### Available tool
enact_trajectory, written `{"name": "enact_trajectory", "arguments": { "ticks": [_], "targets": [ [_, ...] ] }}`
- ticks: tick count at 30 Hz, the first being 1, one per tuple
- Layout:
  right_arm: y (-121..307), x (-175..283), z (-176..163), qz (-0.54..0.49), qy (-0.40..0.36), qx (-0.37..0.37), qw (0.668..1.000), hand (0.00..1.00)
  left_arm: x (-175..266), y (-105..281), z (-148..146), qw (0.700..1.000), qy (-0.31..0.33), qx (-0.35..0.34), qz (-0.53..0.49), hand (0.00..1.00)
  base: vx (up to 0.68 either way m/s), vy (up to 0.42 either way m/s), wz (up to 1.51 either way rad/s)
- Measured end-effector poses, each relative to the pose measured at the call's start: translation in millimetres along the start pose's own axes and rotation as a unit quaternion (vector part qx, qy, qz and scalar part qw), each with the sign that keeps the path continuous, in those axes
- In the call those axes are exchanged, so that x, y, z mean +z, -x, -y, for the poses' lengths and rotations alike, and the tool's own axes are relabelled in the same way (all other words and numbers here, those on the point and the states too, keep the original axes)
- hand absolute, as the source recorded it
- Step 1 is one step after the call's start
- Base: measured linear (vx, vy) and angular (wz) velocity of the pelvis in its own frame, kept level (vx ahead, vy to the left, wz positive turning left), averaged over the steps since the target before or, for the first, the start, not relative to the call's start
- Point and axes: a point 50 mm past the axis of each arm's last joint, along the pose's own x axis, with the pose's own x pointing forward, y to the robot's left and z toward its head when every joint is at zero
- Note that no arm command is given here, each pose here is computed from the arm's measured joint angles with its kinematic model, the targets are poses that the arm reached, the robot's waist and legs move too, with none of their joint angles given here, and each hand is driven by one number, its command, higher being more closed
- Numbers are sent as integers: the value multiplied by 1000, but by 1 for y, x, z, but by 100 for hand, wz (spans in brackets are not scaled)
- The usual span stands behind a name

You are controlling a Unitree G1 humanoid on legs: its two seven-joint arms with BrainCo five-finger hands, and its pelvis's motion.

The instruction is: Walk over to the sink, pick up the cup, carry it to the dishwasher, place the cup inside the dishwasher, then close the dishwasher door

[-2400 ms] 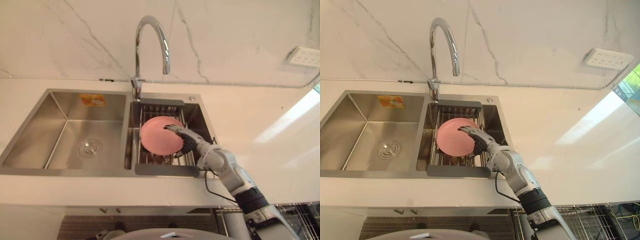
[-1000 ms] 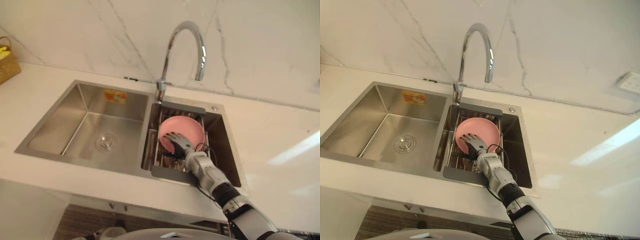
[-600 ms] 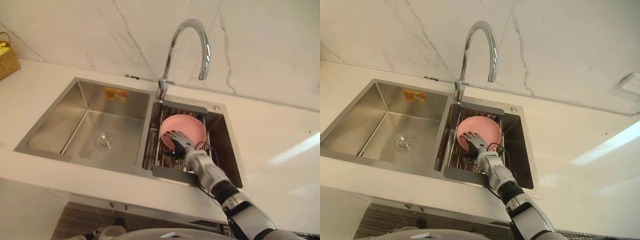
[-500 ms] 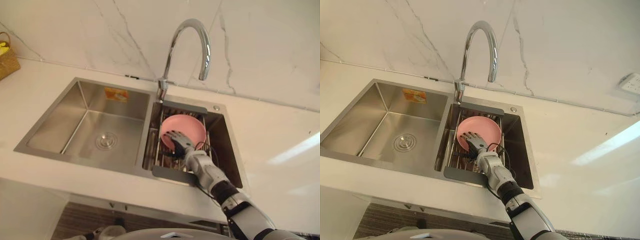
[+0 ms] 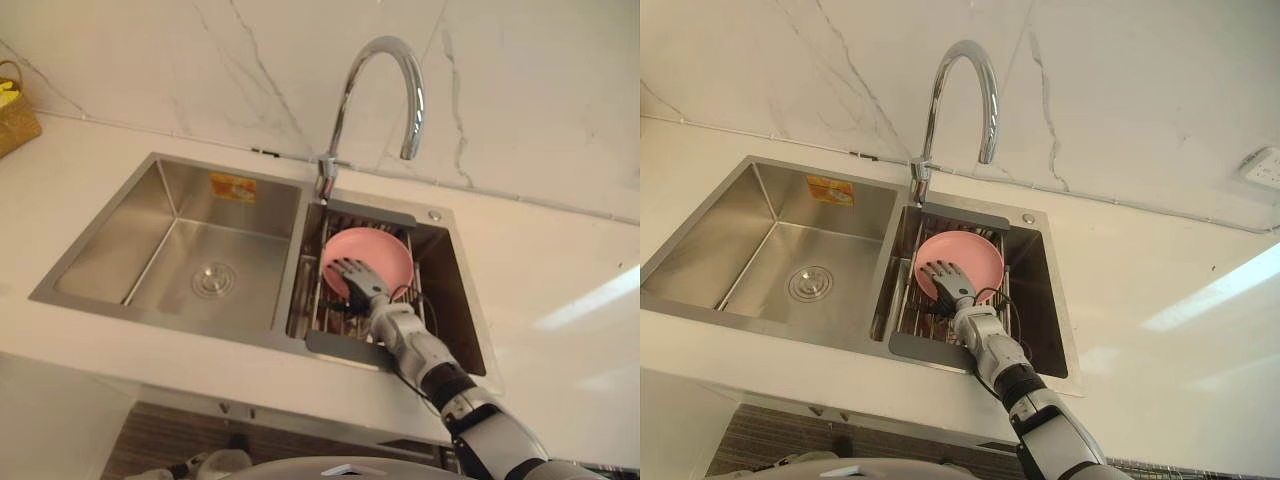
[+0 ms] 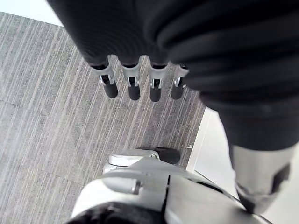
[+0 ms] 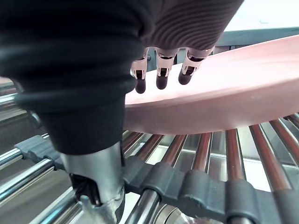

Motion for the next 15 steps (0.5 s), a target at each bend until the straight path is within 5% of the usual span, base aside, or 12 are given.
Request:
{"name": "enact_trajectory", "arguments": {
  "ticks": [15],
  "targets": [
    [6, -17, 15, 7, -7, -40, 999, 0, -6, -1, 4, 1000, 14, -17, -4, 0, -4, 8, 3]
  ]
}}
